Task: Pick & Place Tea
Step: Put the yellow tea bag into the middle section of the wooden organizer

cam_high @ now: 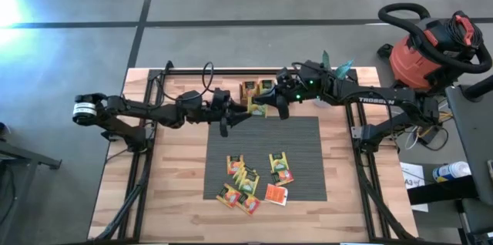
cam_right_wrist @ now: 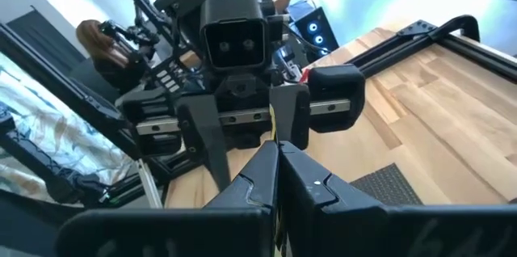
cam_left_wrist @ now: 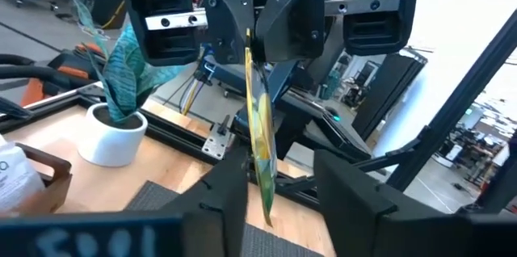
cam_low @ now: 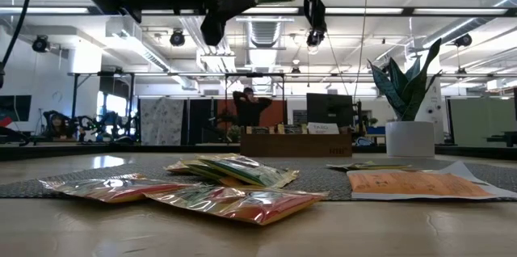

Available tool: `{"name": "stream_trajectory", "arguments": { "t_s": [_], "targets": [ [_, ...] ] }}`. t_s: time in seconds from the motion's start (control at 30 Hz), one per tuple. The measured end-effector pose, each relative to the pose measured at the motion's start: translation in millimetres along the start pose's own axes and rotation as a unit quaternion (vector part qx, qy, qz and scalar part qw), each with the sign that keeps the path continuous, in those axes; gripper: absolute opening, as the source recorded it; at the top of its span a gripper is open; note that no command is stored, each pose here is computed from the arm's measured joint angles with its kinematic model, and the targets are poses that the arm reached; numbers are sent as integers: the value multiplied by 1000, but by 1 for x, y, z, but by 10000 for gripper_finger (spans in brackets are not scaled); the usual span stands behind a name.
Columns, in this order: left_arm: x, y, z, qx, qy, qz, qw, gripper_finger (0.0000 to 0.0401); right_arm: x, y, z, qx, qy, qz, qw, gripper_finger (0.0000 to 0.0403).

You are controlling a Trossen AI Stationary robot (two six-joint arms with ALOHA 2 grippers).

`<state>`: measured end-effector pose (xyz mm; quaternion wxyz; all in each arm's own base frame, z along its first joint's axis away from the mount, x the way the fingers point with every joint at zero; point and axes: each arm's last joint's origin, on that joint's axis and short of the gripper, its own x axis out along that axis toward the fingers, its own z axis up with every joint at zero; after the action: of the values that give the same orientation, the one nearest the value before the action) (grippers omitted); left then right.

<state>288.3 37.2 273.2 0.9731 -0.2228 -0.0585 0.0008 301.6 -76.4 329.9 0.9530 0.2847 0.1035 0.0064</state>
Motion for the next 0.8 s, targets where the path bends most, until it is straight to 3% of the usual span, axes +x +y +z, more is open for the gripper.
{"name": "stream_trajectory", "arguments": {
  "t_s": [0.37,0.6,0.8],
  "targets": [
    [5,-3,11,15,-5,-1,1000,11,1,4,-2,-2,3,6,1000,9],
    [8,-3,11,24,20,2,1000,1,1,3,-2,-1,6,6,1000,9],
    [7,-1,4,21,56,8,998,1,-1,-2,-10,14,68,22,997,9]
  ]
}}
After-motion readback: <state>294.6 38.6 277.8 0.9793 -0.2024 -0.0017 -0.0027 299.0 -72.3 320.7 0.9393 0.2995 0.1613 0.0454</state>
